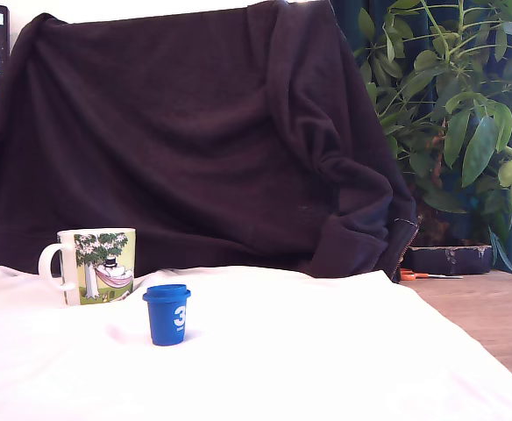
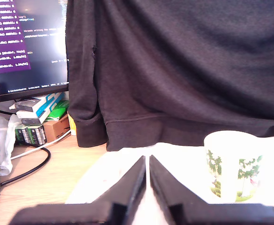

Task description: Pick the blue coffee capsule and place it inside the green coffee cup

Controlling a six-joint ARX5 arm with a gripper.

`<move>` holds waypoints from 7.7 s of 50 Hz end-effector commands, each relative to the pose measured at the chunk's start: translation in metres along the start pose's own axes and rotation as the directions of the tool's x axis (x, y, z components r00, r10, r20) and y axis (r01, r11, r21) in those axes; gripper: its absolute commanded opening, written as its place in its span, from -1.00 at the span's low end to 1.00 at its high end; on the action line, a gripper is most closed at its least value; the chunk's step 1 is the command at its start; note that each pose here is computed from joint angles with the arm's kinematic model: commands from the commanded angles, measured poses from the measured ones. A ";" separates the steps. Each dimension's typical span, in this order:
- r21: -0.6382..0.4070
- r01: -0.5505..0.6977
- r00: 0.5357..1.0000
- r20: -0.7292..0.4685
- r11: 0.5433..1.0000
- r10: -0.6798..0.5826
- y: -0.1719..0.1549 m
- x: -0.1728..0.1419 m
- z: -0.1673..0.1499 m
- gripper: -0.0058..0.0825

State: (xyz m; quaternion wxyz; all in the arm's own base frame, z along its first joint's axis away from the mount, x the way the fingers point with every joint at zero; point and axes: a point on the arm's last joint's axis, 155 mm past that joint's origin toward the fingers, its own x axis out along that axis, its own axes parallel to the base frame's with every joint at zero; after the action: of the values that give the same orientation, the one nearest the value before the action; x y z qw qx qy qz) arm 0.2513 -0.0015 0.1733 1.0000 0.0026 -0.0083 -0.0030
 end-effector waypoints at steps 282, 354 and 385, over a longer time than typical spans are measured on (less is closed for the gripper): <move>-0.050 0.478 0.812 -0.354 0.877 -0.463 -0.136 0.164 -0.069 0.42; -0.086 0.295 0.911 -0.274 0.952 -0.307 -0.063 0.091 0.054 -0.92; -0.081 0.291 0.916 -0.263 0.953 -0.302 -0.061 0.082 0.061 -0.92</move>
State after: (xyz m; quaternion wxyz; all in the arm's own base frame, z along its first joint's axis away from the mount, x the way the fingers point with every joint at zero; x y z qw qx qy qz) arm 0.3320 -0.0646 0.2350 0.9788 -0.0134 0.1324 -0.1558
